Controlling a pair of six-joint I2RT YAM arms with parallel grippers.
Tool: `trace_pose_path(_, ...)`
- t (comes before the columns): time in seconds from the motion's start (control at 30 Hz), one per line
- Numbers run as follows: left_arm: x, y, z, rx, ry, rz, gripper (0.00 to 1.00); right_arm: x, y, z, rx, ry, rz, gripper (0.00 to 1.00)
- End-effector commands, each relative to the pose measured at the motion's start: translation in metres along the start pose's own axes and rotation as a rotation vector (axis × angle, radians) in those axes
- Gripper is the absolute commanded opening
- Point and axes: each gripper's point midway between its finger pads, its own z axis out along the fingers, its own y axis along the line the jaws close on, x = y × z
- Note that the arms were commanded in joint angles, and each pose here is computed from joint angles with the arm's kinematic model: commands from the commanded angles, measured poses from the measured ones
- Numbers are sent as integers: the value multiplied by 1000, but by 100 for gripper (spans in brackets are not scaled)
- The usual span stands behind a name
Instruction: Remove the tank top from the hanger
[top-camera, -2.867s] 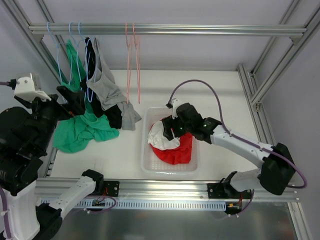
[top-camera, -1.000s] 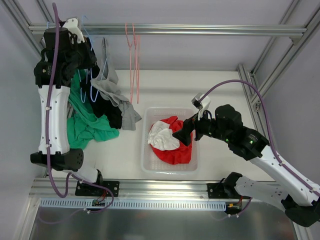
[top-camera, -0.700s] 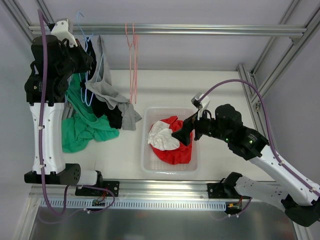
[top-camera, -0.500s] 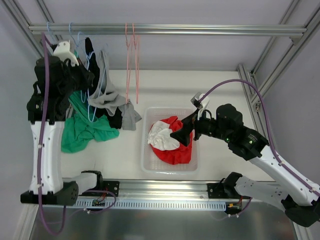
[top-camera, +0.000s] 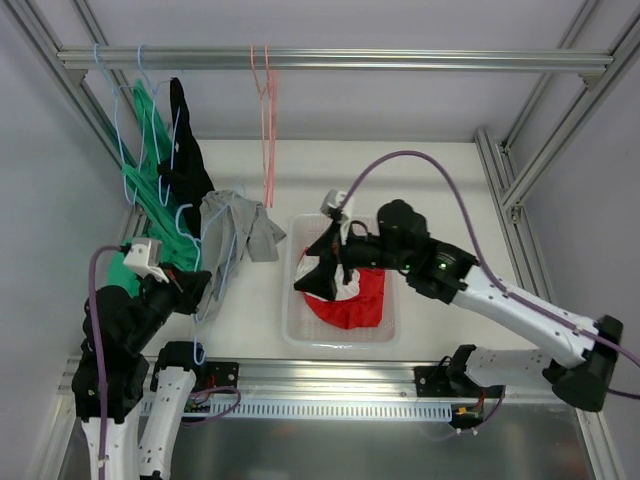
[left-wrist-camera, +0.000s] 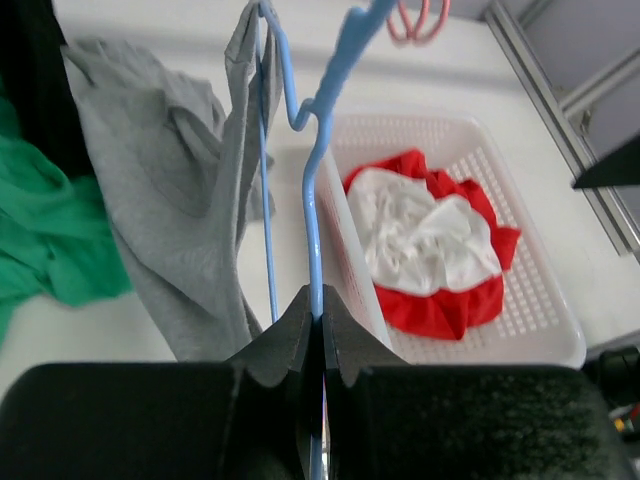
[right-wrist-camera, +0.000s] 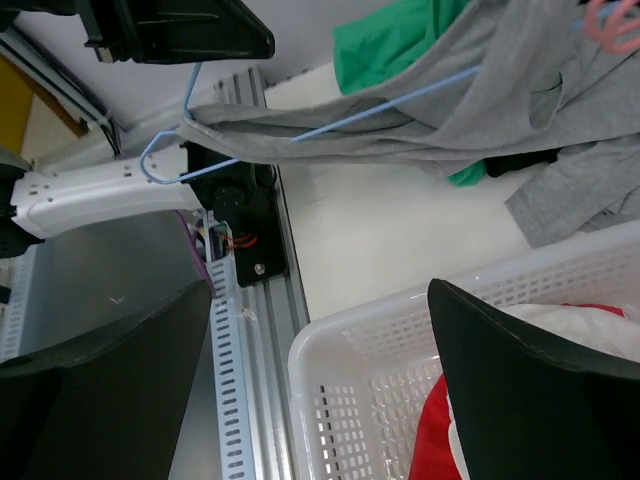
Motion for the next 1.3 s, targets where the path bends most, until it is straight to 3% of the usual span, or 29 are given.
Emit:
trace_pose_path(0.0,33,-20,-9,134,32,-80,0,-34,10,36,-18,-58,-116,94)
trace_pose_path(0.1,37,-32,-32,192,-69,-64,0,-41,-2,72,39,-34,-143,89)
trace_pose_path(0.3,49,-46,-35,273,-11,-137,0,-24,-44,128,164,64,-142,82)
trace_pose_path(0.63,53,-53,-46,313,-16,-141,0,-10,-90,148,336,79,-208,70)
trace_pose_path(0.73,50,-54,-49,313,-21,-135,0,-5,-92,151,337,92,-212,58)
trace_pose_path(0.83,49,-53,-49,302,-25,-132,0,-3,-92,151,333,97,-207,37)
trace_pose_path(0.87,49,-52,-49,299,-26,-130,0,-6,-90,149,331,89,-209,10)
trace_pose_path(0.9,48,-52,-50,296,-27,-127,0,-7,-89,147,335,82,-208,0)
trace_pose_path(1.03,41,-50,-58,269,-54,-80,0,-24,-80,131,334,36,-206,0)
trace_pose_path(1.27,40,-52,-71,299,-70,3,0,-67,-107,89,523,-66,-211,0)
